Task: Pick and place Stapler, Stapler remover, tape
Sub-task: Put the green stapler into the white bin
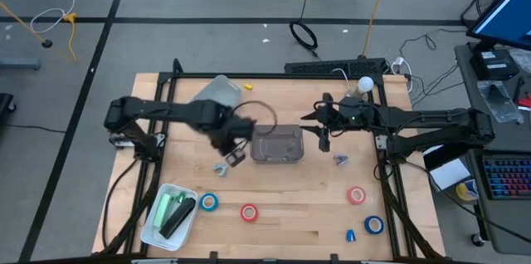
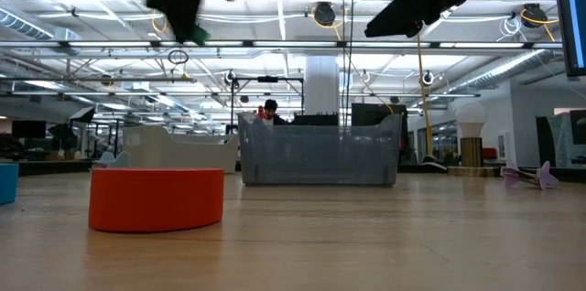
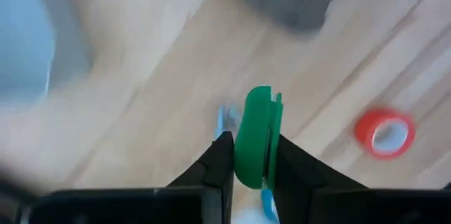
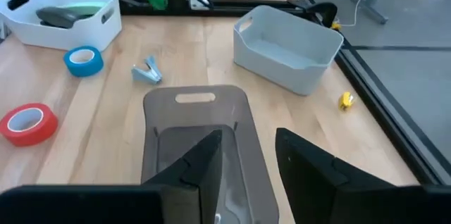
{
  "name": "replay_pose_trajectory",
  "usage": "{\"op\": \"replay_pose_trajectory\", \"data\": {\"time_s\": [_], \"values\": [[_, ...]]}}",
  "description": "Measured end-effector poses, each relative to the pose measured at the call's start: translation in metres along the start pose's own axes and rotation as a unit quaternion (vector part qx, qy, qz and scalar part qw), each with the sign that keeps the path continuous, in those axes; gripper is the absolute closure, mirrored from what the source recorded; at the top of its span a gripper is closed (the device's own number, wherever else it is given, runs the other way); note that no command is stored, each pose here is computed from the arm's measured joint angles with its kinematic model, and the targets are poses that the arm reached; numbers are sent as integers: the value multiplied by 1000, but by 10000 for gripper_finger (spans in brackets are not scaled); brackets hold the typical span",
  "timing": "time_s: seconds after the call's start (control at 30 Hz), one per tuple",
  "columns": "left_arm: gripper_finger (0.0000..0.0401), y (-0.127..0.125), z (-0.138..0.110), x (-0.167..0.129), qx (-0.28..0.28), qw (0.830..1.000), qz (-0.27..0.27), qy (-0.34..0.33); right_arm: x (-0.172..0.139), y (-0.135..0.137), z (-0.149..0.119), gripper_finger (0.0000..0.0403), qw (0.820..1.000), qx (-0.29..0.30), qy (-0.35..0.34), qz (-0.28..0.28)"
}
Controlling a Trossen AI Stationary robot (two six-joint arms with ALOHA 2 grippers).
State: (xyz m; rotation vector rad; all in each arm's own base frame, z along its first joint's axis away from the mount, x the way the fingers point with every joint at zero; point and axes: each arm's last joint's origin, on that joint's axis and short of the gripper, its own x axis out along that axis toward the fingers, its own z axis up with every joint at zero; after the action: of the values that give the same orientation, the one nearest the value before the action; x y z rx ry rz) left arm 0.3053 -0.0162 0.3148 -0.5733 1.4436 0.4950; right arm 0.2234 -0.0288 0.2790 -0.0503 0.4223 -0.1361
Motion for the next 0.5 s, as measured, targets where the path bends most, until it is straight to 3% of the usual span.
{"op": "replay_pose_trajectory", "data": {"time_s": [0.13,0.33,0.5], "values": [[341,-14,-41,-7,-35,998,53,24,0,-1,1,275,1000,-9,-4,-1],[322,-34,-96,11,-108,990,71,62,0,-1,1,275,1000,-12,-3,-1],[338,-42,-142,34,-157,979,79,104,0,-1,1,275,1000,-12,-3,-1]]}}
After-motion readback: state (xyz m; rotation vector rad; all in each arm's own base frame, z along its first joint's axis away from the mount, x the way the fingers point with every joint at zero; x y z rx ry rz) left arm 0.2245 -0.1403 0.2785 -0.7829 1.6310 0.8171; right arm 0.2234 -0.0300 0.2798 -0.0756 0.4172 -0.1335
